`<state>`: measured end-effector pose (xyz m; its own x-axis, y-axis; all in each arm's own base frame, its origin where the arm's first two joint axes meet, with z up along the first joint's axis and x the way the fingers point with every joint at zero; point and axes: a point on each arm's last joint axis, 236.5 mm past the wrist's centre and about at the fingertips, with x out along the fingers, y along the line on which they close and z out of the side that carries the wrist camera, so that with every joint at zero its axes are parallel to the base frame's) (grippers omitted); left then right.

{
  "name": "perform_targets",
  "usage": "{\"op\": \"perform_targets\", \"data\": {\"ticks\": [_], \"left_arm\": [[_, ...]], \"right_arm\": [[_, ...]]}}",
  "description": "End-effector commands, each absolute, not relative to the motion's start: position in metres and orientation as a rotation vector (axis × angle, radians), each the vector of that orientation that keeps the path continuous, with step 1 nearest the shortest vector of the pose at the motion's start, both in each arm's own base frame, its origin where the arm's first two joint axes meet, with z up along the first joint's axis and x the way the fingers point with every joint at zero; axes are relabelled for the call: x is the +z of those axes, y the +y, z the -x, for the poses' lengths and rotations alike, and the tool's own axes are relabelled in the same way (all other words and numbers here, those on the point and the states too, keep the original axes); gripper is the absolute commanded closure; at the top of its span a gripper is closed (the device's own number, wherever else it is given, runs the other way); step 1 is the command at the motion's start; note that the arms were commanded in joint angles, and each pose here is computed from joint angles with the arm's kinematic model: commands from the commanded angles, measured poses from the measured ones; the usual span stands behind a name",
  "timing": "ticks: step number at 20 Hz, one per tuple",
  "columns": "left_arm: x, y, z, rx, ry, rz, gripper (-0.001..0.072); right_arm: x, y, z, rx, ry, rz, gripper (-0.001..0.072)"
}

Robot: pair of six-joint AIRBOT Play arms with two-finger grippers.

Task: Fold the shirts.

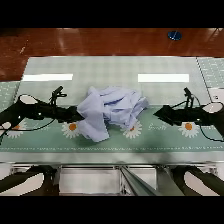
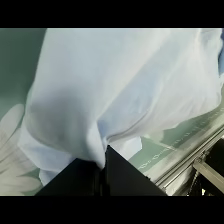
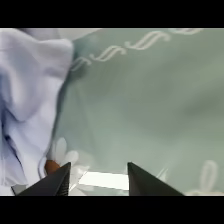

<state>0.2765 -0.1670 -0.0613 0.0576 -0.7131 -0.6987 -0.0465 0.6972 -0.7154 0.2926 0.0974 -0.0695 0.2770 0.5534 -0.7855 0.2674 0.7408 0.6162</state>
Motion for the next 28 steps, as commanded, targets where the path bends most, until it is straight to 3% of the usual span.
{"op": "perform_targets", "data": {"ticks": [1, 9, 11, 15, 17, 19, 24, 28], "left_arm": [[-0.057, -0.170, -0.285, -0.586, 1.433, 0.656, 0.0688], [-0.058, -0.170, -0.285, -0.585, 1.433, 0.655, 0.0688], [-0.058, -0.170, -0.286, -0.582, 1.429, 0.655, 0.0688], [-0.058, -0.170, -0.287, -0.580, 1.426, 0.656, 0.0688], [-0.054, -0.169, -0.291, -0.584, 1.414, 0.651, 0.0688], [-0.027, -0.164, -0.310, -0.614, 1.352, 0.642, 0.0688], [0.143, -0.104, -0.397, -0.558, 0.926, 0.608, 0.0689], [0.299, -0.077, -0.397, -0.542, 0.589, 0.471, 0.0689]], "right_arm": [[-0.083, 0.145, -0.296, 0.293, 1.350, -0.821, 0.0303], [-0.086, 0.218, -0.285, 0.400, 1.376, -0.842, 0.0307], [-0.086, 0.223, -0.289, 0.391, 1.352, -0.841, 0.0393], [-0.102, 0.242, -0.290, 0.373, 1.380, -0.873, 0.0415], [-0.083, 0.259, -0.300, 0.508, 1.359, -0.809, 0.0691], [-0.032, 0.260, -0.324, 0.626, 1.270, -0.723, 0.0691], [0.171, 0.151, -0.410, 0.480, 0.845, -0.427, 0.0692], [0.328, 0.111, -0.370, 0.451, 0.571, -0.192, 0.0692]]}}
